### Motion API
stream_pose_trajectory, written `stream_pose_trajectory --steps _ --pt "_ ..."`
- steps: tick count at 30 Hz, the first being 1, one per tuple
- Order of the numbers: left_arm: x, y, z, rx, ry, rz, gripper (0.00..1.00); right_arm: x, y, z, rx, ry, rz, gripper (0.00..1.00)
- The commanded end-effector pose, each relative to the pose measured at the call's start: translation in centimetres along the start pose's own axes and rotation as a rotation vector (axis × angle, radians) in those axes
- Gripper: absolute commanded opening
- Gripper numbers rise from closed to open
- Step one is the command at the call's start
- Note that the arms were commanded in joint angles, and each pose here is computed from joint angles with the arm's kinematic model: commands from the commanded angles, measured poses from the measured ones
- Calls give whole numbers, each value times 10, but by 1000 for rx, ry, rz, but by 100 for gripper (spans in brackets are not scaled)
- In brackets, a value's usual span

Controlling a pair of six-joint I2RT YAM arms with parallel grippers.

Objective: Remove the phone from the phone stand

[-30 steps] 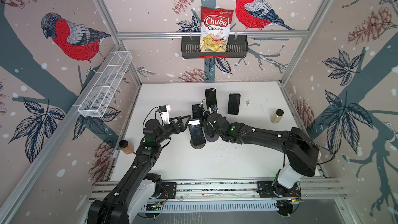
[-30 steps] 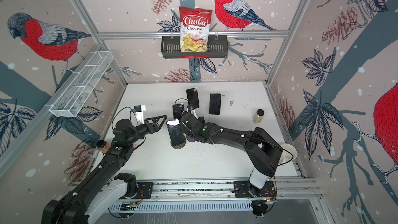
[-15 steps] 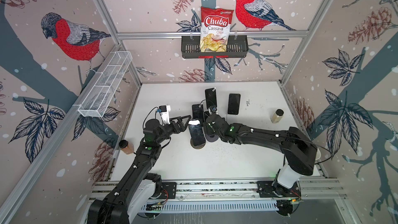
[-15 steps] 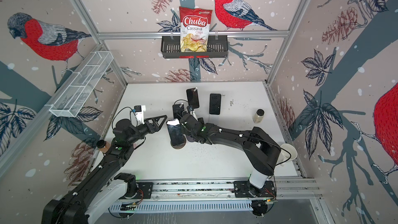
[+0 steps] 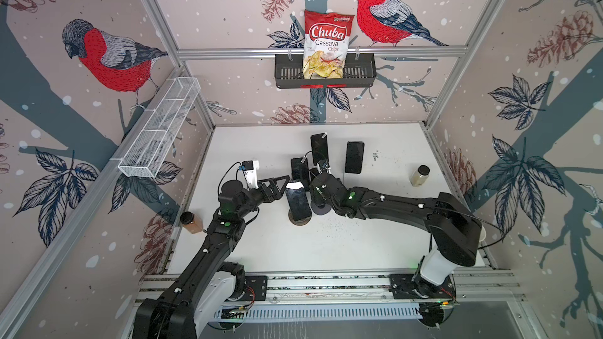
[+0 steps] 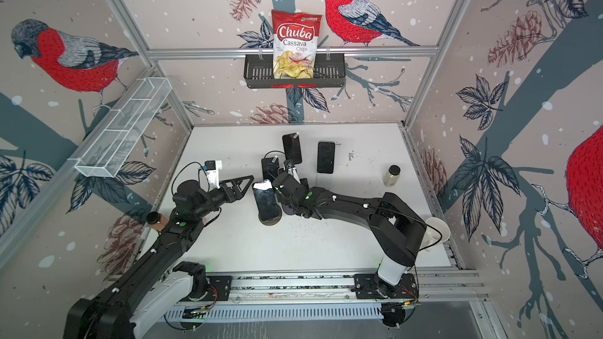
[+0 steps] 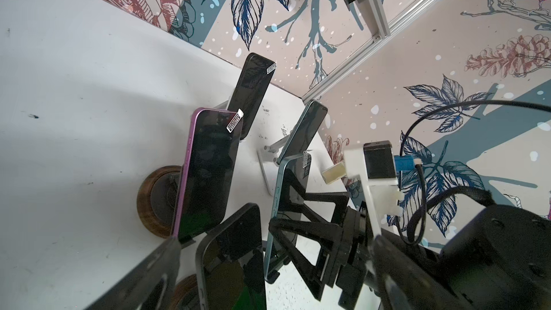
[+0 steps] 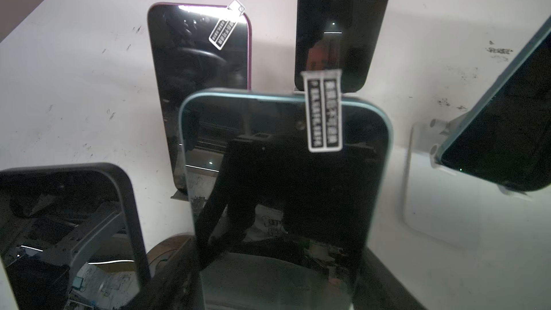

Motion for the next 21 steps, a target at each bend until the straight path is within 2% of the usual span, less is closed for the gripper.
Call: stream_pose_trajectory --steps 1,21 --pt "-2 -1 0 10 -12 27 99 -3 0 -3 16 -25 18 72" --pt "-2 0 2 10 -2 33 98 -18 4 -8 25 -62 8 67"
Point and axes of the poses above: each gripper's point midway between its finger pads, its own z axis out along the fingers, its own y axis along the line the jaws close on, x = y × z, the point moved 10 cm from there along -z, back along the fingers
